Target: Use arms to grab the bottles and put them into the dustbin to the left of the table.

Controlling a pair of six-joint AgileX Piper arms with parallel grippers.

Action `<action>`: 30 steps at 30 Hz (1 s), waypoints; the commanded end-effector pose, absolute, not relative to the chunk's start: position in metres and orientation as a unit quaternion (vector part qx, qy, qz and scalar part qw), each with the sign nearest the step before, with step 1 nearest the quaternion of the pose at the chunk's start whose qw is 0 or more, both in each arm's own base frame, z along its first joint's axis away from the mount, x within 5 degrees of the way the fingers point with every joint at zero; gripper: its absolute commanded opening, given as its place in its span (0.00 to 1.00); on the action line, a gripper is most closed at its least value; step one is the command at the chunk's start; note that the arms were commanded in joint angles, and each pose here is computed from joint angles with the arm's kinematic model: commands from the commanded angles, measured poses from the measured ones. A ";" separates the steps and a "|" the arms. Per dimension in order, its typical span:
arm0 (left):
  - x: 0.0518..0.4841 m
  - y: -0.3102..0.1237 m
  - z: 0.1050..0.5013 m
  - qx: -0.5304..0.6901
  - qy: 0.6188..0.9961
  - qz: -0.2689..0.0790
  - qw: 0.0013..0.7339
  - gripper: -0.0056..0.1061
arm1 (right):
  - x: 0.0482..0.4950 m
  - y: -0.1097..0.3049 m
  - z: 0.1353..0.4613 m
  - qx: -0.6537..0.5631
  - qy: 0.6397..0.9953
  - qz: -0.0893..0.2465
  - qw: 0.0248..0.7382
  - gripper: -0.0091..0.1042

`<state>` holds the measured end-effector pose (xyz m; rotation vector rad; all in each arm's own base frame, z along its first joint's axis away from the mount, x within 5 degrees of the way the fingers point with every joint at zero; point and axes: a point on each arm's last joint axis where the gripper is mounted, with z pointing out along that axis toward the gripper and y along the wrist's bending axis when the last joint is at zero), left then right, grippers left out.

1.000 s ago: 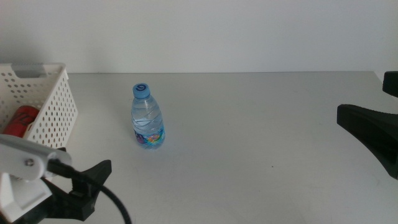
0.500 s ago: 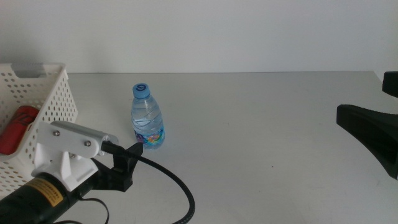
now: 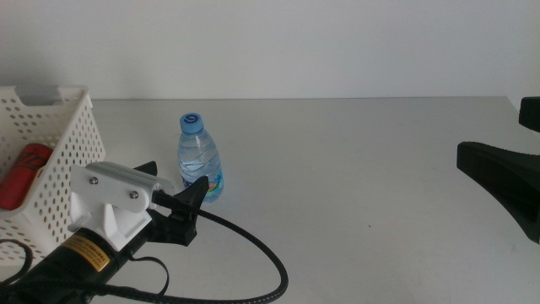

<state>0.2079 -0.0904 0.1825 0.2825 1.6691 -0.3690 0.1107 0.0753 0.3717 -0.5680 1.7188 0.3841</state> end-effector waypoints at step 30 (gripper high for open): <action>0.326 -0.108 0.156 0.128 0.723 -0.219 0.643 0.58 | 0.111 0.076 0.385 -0.244 0.711 0.171 0.636 0.68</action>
